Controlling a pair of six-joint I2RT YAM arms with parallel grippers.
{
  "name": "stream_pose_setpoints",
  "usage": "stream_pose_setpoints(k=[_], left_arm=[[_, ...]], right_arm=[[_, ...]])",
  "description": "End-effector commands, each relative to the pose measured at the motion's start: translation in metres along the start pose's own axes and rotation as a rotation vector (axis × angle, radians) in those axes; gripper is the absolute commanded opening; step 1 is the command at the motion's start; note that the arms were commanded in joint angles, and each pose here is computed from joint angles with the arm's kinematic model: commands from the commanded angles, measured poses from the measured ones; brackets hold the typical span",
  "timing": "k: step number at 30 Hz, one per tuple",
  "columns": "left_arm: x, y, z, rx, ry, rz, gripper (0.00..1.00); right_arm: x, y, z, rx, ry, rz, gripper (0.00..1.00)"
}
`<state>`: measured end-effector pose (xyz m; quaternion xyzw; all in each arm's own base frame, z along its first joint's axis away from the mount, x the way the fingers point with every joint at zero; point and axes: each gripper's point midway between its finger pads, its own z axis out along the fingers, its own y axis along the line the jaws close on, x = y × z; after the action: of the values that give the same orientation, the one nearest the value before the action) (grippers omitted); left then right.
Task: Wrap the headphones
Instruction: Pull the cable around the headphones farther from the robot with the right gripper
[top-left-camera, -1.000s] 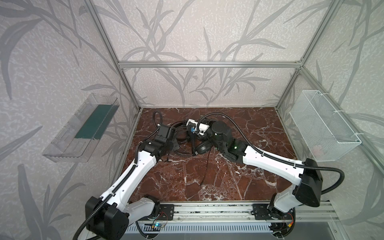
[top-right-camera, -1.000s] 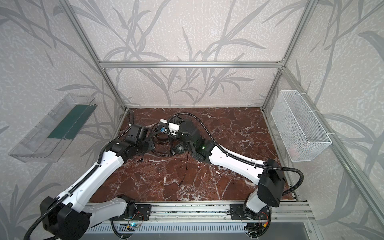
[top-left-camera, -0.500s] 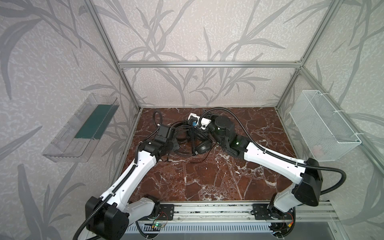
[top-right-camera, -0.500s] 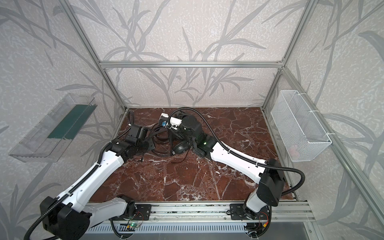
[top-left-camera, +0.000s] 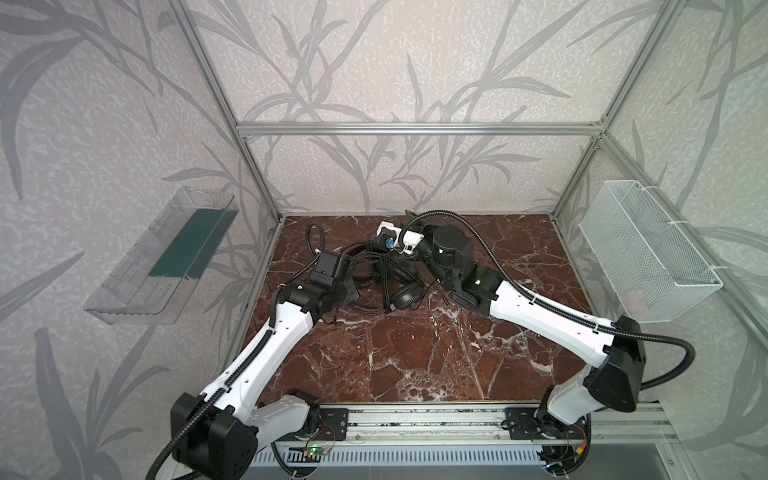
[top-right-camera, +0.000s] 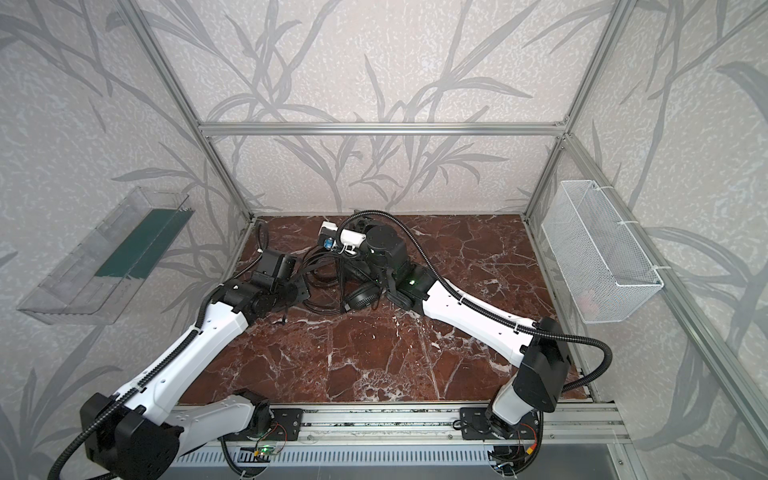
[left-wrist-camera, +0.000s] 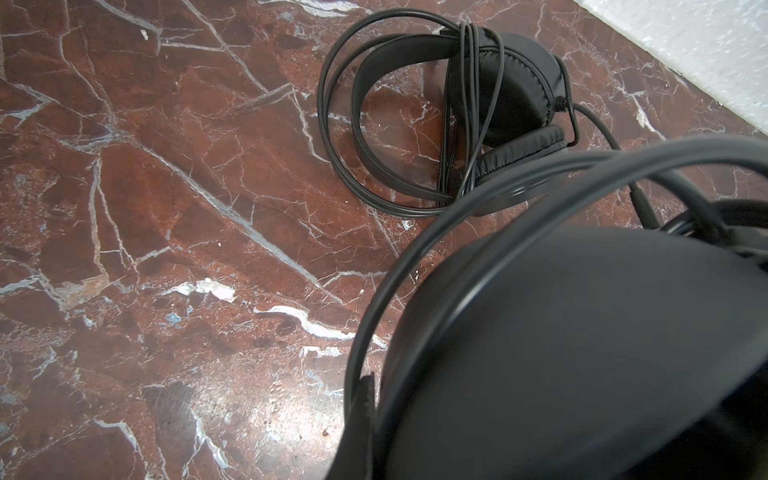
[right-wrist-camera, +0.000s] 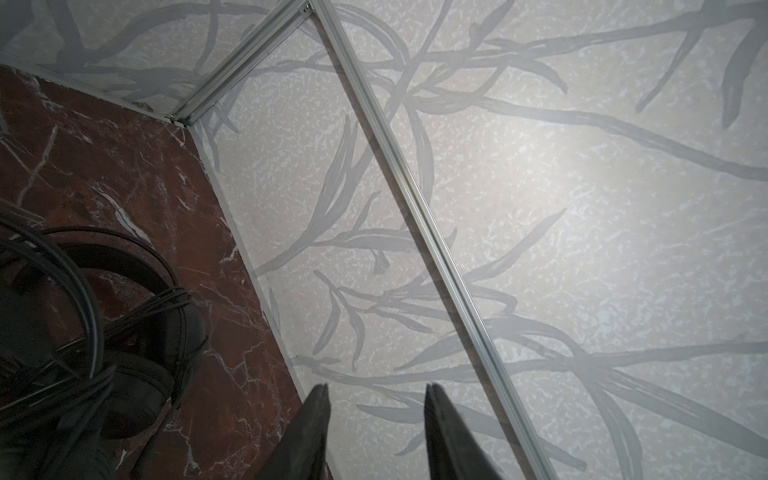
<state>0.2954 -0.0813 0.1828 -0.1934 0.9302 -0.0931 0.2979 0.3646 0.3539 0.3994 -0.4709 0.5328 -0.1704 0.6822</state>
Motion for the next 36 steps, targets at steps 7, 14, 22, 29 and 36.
stream_pose_setpoints(k=[7, 14, 22, 29, 36], left_arm=[[-0.006, -0.005, -0.007, 0.041, -0.038, -0.001, 0.0], [-0.006, -0.006, -0.007, 0.045, -0.034, 0.002, 0.0], [-0.004, -0.008, -0.006, 0.051, -0.028, 0.009, 0.0], [-0.004, -0.008, -0.006, 0.053, -0.029, 0.013, 0.0], [-0.003, -0.011, -0.007, 0.063, -0.025, 0.022, 0.0]], right_arm=[[-0.025, -0.058, -0.006, 0.113, -0.062, 0.021, 0.4], [-0.027, -0.061, -0.005, 0.104, -0.07, 0.002, 0.36], [-0.035, -0.085, -0.004, 0.148, -0.08, -0.023, 0.32], [-0.043, -0.098, -0.004, 0.137, -0.1, -0.029, 0.24], [-0.045, -0.107, -0.001, 0.156, -0.108, -0.025, 0.18]])
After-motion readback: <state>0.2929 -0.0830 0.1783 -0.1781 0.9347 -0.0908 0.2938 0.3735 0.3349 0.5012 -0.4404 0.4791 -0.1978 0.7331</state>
